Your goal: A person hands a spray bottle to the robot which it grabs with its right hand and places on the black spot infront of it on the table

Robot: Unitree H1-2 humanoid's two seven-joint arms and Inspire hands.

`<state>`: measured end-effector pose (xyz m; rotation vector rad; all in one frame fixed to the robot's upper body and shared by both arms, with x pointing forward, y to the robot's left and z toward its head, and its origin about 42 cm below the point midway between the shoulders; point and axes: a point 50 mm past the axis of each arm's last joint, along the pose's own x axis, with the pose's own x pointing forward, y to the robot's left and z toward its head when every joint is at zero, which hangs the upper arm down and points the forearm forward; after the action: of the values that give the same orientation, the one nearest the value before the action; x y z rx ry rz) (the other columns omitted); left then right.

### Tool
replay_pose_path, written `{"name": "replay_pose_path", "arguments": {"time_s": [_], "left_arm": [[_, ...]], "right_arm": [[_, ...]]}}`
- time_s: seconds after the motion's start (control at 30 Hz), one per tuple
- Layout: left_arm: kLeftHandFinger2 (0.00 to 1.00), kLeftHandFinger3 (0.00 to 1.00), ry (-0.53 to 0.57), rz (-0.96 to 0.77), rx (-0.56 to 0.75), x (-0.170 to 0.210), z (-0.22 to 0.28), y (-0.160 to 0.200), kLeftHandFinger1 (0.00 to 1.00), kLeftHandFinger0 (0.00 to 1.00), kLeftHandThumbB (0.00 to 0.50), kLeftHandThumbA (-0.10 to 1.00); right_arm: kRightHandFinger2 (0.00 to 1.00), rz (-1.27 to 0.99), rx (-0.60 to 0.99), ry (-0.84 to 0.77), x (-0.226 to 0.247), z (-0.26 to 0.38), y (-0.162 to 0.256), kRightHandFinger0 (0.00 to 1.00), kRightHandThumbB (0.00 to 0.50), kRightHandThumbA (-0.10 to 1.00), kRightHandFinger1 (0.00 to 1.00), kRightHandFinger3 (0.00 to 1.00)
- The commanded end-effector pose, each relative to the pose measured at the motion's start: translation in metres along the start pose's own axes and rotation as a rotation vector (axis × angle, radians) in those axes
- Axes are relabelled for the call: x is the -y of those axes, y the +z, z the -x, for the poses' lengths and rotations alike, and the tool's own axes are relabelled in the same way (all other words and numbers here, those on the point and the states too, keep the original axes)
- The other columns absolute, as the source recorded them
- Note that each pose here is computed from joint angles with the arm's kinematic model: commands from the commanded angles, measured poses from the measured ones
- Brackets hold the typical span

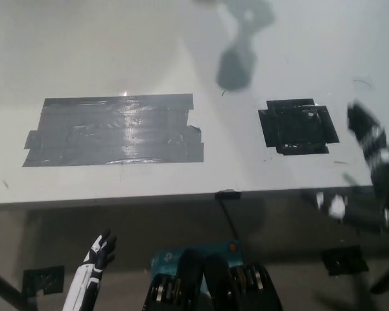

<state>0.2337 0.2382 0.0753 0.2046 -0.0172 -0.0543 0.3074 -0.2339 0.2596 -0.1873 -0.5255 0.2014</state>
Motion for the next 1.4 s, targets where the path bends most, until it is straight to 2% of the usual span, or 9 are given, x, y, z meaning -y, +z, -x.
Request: {"name": "replay_pose_path", "arguments": {"time_s": [0.0,0.1,0.47,0.63,0.67,1.27,1.3,1.33,1.37], "left_arm": [[1.00,1.00,0.000,-0.011,0.068,0.002,0.001,0.008,1.00,1.00,0.033,1.00],[1.00,1.00,0.007,0.007,0.068,0.002,0.000,0.008,1.00,1.00,0.049,1.00],[1.00,1.00,0.008,0.000,0.076,-0.001,0.001,0.008,1.00,1.00,0.007,1.00],[1.00,1.00,0.006,0.023,0.071,0.000,0.001,0.006,1.00,1.00,0.035,1.00],[1.00,1.00,0.007,0.022,0.068,0.000,0.001,0.007,1.00,1.00,0.052,1.00],[1.00,1.00,-0.001,-0.014,0.079,-0.003,-0.005,0.015,1.00,1.00,0.063,1.00],[1.00,1.00,-0.002,-0.012,0.077,-0.003,-0.005,0.015,1.00,1.00,0.057,1.00],[1.00,1.00,-0.005,-0.007,0.074,-0.002,-0.005,0.016,1.00,1.00,0.042,1.00],[1.00,1.00,-0.009,-0.002,0.073,-0.001,-0.003,0.016,1.00,1.00,0.033,1.00]], "right_arm": [[1.00,-0.082,-0.104,0.020,0.012,-0.074,0.005,1.00,0.370,1.00,1.00,1.00],[1.00,-0.103,-0.140,0.042,0.011,-0.110,-0.006,1.00,0.392,1.00,1.00,1.00],[1.00,-0.176,-0.286,0.091,-0.023,-0.206,-0.031,1.00,0.447,1.00,1.00,1.00],[1.00,-0.222,-0.333,0.070,-0.044,-0.230,-0.041,1.00,0.469,1.00,1.00,1.00],[1.00,-0.232,-0.340,0.086,-0.047,-0.235,-0.042,1.00,0.499,1.00,1.00,1.00],[1.00,-0.217,-0.296,0.191,-0.079,-0.276,-0.020,1.00,0.492,1.00,1.00,1.00],[1.00,-0.216,-0.295,0.186,-0.079,-0.276,-0.021,1.00,0.467,1.00,1.00,1.00],[1.00,-0.229,-0.302,0.158,-0.079,-0.277,-0.024,1.00,0.408,0.94,1.00,1.00],[0.93,-0.265,-0.315,0.114,-0.079,-0.275,-0.028,1.00,0.430,0.86,0.94,1.00]]}}
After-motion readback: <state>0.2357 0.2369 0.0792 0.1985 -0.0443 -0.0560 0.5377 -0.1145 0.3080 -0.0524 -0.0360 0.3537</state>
